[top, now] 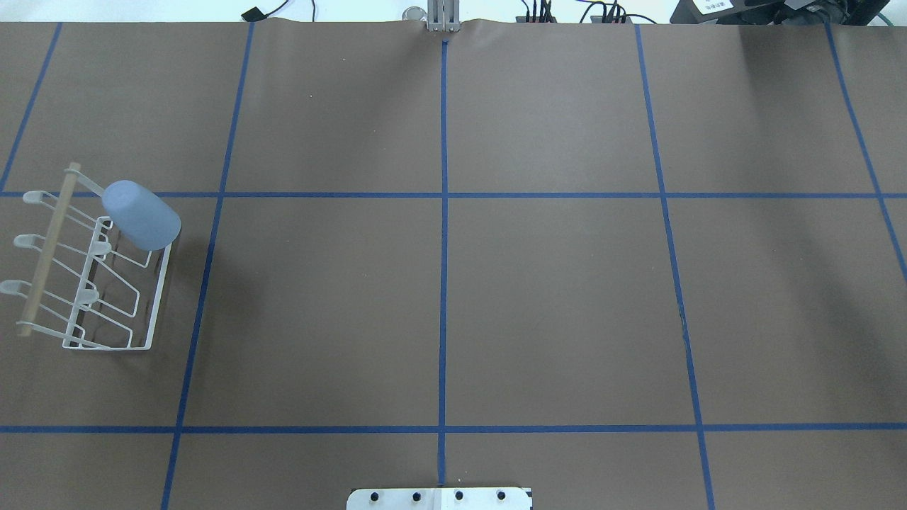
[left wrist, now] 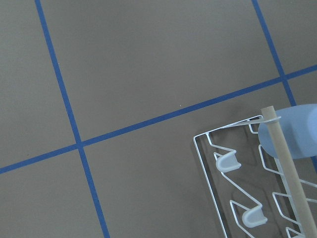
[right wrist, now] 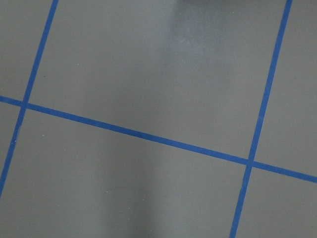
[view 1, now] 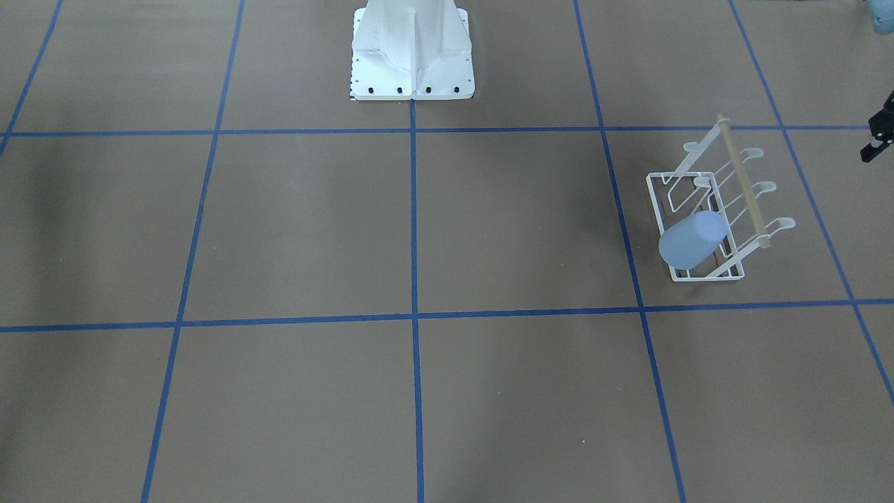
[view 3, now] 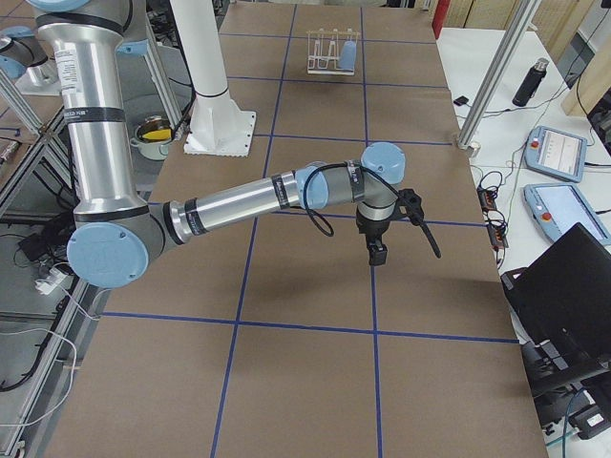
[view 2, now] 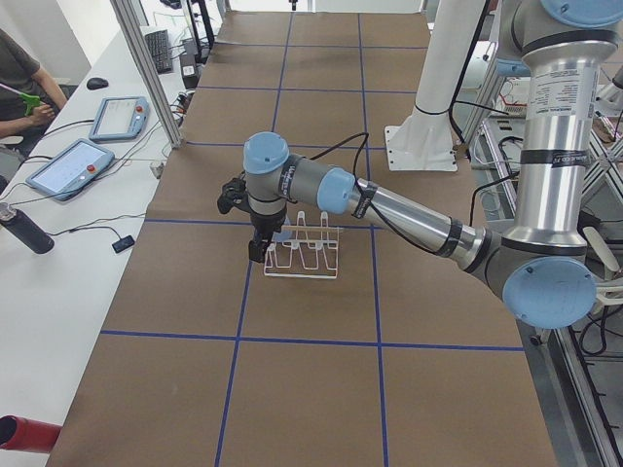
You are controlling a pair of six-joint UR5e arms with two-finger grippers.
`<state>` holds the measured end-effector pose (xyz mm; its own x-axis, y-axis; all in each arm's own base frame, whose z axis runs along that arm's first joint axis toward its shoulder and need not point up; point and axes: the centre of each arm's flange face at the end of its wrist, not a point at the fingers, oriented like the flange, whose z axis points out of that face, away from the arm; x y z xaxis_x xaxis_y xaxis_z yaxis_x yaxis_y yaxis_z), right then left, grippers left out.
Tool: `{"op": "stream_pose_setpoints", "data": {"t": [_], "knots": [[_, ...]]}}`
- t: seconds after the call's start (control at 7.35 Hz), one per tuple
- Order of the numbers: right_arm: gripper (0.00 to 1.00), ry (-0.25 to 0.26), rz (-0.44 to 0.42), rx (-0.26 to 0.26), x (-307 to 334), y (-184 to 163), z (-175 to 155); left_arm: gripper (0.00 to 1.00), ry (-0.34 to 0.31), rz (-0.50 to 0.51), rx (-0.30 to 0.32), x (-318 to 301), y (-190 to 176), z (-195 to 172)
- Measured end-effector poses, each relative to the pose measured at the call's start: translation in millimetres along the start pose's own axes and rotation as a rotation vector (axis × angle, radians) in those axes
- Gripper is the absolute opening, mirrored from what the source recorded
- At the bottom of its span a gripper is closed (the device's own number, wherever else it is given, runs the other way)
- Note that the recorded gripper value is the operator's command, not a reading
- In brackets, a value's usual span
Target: Hang cup on cup holder
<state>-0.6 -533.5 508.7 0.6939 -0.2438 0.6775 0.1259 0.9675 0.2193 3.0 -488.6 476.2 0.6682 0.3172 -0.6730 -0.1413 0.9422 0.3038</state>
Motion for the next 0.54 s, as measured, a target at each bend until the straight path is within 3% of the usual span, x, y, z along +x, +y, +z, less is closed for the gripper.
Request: {"op": "stream_pose_setpoints", "data": {"t": [0.54], "knots": [[1.00, 0.003, -0.009, 0.007, -3.7, -4.6, -3.3, 0.98, -0.001, 0.008, 0.008, 3.5, -2.8, -3.6]]}}
